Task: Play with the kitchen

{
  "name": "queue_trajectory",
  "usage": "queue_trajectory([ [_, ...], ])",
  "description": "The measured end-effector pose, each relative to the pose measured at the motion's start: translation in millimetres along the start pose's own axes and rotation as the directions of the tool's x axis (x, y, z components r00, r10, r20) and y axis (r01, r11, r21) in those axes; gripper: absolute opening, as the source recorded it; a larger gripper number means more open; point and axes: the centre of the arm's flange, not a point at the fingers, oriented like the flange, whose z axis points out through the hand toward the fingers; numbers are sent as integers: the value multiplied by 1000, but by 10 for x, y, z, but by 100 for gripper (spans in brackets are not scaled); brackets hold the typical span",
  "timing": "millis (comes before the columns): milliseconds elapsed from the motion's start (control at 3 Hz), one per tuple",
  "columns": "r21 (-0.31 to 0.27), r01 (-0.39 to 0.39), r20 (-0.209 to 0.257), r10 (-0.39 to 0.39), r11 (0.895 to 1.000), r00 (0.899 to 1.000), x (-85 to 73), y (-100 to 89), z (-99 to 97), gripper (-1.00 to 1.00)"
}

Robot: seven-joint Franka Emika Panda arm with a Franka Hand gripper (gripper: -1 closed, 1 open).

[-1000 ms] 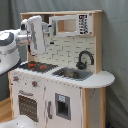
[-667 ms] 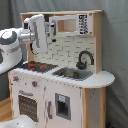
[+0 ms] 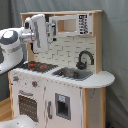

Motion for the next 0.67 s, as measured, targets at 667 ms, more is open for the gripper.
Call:
queue_trajectory([
  [667,118,8,-77,1,993,997,268,-182,202,-100],
])
